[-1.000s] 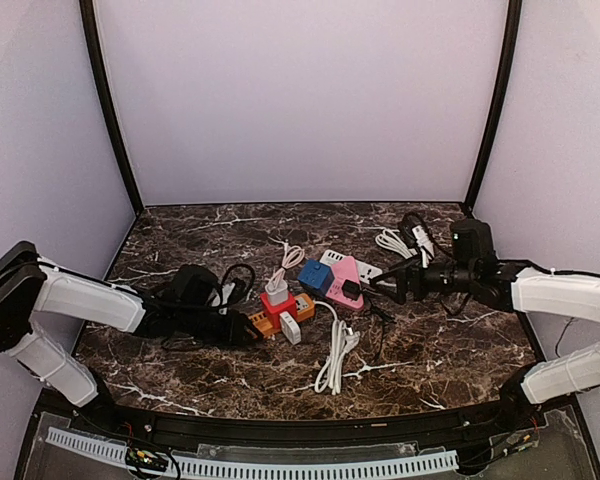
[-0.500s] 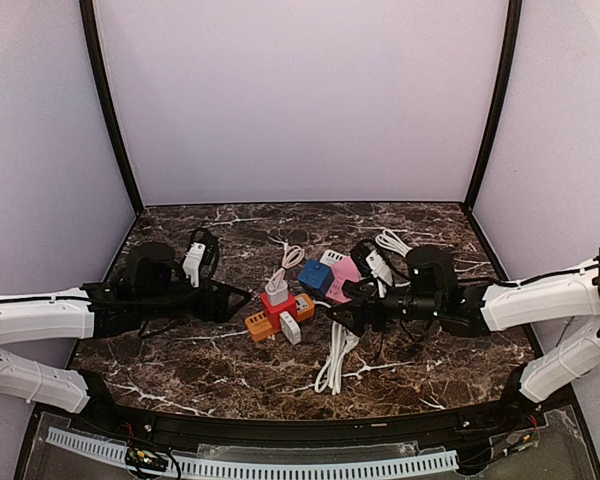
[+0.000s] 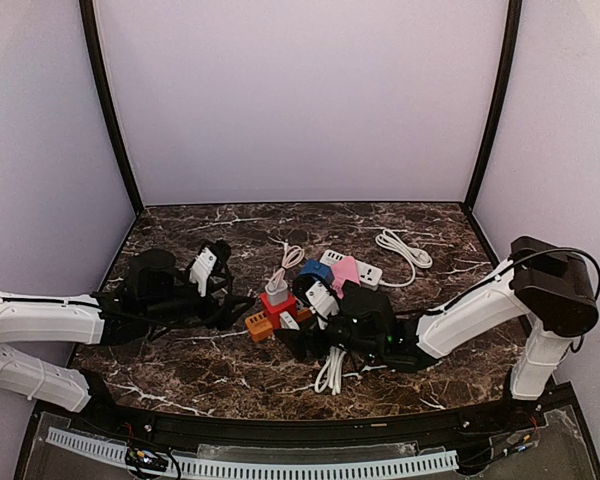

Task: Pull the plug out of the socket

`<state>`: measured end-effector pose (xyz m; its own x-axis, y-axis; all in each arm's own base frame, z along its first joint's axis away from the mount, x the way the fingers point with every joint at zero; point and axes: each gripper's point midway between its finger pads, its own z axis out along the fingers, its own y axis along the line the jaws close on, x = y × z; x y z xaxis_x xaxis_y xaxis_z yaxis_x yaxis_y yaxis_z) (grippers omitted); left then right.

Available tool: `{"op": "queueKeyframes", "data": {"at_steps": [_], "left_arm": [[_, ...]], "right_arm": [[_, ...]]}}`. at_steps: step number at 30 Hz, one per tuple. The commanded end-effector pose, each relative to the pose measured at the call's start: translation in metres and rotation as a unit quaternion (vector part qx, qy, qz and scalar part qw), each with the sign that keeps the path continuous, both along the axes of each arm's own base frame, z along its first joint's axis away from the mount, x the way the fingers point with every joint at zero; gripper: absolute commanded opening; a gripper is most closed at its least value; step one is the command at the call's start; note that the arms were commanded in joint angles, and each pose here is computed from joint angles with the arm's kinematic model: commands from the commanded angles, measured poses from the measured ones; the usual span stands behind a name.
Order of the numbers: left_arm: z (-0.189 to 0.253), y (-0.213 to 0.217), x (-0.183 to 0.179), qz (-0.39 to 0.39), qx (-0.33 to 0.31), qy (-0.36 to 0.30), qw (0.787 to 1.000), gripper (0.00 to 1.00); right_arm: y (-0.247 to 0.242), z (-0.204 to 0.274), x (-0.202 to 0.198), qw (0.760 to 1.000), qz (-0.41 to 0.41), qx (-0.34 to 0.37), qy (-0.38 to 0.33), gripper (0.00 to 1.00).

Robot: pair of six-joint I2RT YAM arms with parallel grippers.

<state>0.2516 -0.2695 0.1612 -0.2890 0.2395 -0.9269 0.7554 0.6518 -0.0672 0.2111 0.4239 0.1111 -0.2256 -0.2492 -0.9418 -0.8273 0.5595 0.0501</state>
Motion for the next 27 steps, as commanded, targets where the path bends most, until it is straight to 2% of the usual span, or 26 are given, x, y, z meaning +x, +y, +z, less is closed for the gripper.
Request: {"op": "queueKeyframes", "data": {"at_steps": [1, 10, 19, 23, 27], "left_arm": [[0.005, -0.006, -0.001, -0.023, 0.001, -0.033, 0.999, 0.81], [0.013, 0.002, 0.003, -0.004, 0.001, -0.052, 0.999, 0.81], [0.014, 0.0, 0.0, -0.01, -0.003, -0.047, 0.999, 0.81], [0.016, -0.002, 0.001, -0.014, -0.002, -0.048, 0.999, 0.81], [0.015, -0.004, 0.0, -0.02, -0.003, -0.046, 0.999, 0.81]], "right_arm": [[0.013, 0.024, 0.017, 0.997, -0.055, 0.033, -0.049, 0.98], [0.036, 0.008, 0.034, 0.995, -0.076, 0.024, -0.056, 0.97], [0.038, -0.002, 0.049, 0.991, -0.112, 0.006, -0.075, 0.95], [0.036, -0.012, 0.055, 0.989, -0.123, -0.003, -0.078, 0.91], [0.027, -0.017, 0.064, 0.989, -0.128, -0.001, -0.073, 0.81]]}}
